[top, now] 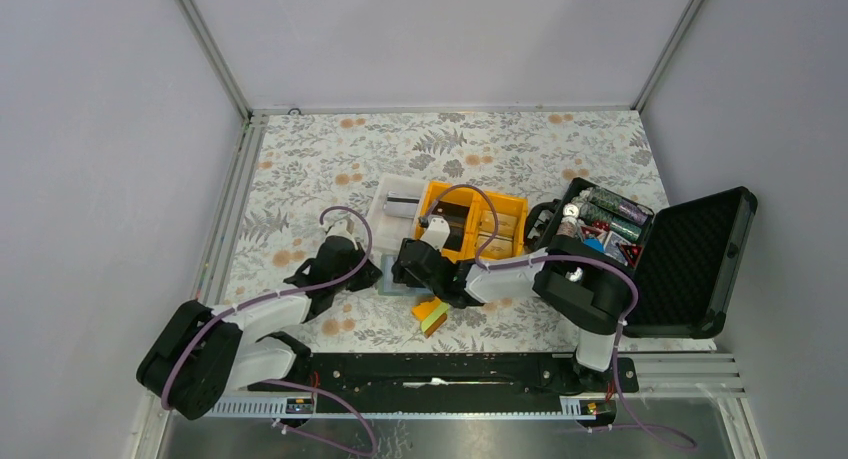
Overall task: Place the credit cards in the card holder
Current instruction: Insert the credit card into the card holder.
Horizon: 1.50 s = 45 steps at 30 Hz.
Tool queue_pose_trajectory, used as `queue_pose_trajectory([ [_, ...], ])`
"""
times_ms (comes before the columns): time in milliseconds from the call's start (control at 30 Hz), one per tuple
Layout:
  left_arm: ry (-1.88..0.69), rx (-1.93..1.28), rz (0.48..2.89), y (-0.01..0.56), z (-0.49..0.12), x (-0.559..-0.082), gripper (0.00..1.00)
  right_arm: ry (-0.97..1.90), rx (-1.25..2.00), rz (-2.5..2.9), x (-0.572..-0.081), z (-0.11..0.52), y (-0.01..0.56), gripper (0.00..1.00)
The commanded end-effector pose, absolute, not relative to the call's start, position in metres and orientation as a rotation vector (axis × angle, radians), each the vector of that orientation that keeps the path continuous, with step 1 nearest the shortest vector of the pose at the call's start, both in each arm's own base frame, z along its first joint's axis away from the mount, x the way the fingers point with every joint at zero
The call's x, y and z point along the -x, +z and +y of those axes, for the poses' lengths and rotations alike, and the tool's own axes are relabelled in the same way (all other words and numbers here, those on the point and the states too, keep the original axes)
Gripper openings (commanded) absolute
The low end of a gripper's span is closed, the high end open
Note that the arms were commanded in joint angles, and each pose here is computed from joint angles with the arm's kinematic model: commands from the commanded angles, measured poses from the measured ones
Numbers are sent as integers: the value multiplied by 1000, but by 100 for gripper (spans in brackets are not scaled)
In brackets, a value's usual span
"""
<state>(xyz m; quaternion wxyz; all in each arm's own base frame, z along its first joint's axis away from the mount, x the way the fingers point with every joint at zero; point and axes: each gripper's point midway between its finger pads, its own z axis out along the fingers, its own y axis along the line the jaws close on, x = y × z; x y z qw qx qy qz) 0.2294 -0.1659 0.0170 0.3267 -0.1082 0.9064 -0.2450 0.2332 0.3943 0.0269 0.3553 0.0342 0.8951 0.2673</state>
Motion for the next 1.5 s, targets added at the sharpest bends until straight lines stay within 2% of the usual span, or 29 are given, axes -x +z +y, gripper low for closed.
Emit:
queue_pose_trajectory([
  [0,-689,237,2413,6,-172,-219,3,730,-26,2333,-229,415,28,53],
  [200,-711,248,2412,6,-174,-217,1,781,-28,2318,-227,419,36,56],
  [400,-682,281,2390,17,-168,-219,3,729,-4,2297,-228,406,47,66],
  [567,-665,283,2343,43,-165,-227,23,743,53,2221,-225,387,86,75],
  [633,-632,301,2338,49,-159,-229,36,771,95,2188,-221,382,106,81],
  [733,-632,312,2310,63,-155,-235,51,780,225,2157,-214,380,129,84],
  [867,-633,329,2250,87,-147,-252,64,722,413,2106,-219,386,152,87],
  [1133,-503,428,2090,121,-107,-307,61,469,716,1978,-279,396,174,91],
  [1467,-606,233,1934,143,-123,-350,59,308,1012,2028,-353,405,123,92],
])
